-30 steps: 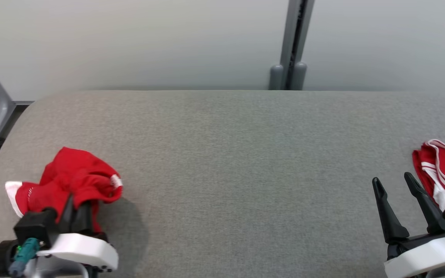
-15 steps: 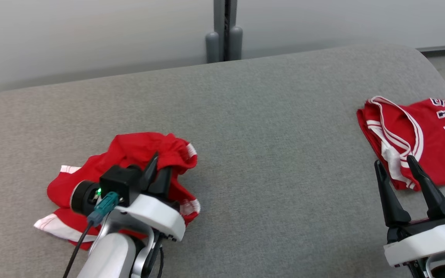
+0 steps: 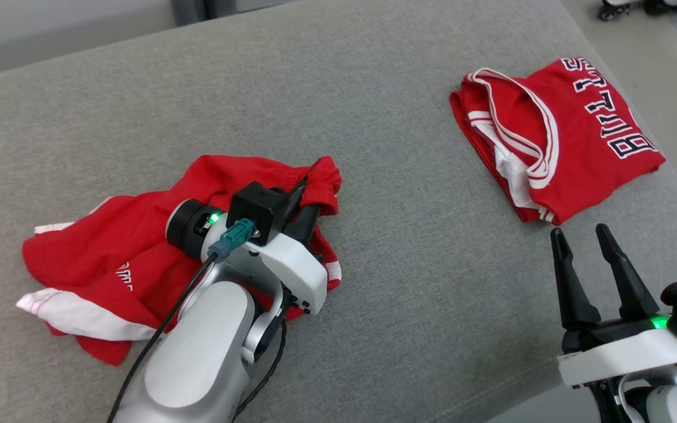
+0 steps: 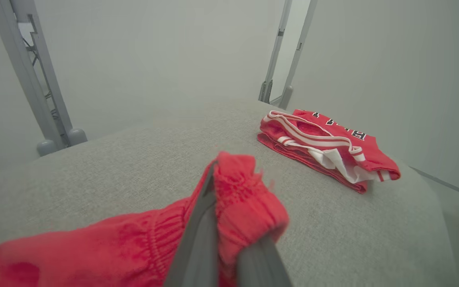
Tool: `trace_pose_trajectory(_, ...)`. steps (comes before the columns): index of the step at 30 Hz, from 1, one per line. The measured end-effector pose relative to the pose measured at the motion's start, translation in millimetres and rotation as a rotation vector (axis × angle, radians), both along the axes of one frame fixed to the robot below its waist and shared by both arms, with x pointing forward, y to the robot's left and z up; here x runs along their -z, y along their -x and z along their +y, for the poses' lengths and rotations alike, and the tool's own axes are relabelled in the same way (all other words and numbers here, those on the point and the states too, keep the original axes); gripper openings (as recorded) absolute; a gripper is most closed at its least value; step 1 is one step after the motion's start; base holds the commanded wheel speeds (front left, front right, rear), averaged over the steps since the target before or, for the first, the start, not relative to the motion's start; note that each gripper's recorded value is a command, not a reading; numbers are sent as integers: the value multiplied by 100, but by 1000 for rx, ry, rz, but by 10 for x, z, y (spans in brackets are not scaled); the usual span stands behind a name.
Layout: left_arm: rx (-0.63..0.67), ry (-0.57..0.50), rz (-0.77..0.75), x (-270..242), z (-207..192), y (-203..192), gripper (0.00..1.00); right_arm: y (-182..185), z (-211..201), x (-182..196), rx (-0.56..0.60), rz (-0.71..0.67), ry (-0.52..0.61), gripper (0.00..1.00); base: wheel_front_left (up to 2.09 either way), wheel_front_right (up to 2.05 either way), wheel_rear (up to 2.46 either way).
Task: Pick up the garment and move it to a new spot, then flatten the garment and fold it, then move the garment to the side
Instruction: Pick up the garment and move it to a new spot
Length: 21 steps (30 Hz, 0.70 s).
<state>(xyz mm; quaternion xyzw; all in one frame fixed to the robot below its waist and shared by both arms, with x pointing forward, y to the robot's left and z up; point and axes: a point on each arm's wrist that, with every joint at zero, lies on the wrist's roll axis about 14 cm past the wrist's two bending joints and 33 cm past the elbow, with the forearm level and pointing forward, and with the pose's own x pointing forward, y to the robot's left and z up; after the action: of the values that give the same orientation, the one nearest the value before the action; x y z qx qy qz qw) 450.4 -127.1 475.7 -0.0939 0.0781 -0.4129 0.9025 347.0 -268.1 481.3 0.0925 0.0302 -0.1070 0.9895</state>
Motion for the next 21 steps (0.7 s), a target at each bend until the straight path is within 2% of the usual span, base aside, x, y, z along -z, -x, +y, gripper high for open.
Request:
trace_pose_trajectory(1,12,-3,21,82,-48,-1,40,19,-20,46,11,12,-5,100,0,0,0)
trace_pose_trajectory(2,22,-12,38,165,-89,-2,75,31,-33,78,19,19,-5,100,0,0,0)
trace_pose_trajectory(3,30,-20,53,240,-123,2,97,39,-55,101,28,25,-3,100,0,0,0)
trace_pose_trajectory(4,35,-22,62,295,-155,7,100,45,-79,124,37,31,-2,100,0,0,0)
trace_pose_trajectory(8,53,-31,79,416,-206,52,100,80,-140,174,56,45,4,100,0,0,0)
trace_pose_trajectory(13,38,-45,62,388,-98,143,100,19,-64,132,17,26,5,100,0,0,0)
trace_pose_trajectory(21,-160,-12,12,171,462,124,100,-77,102,-16,-69,-13,19,100,0,0,0)
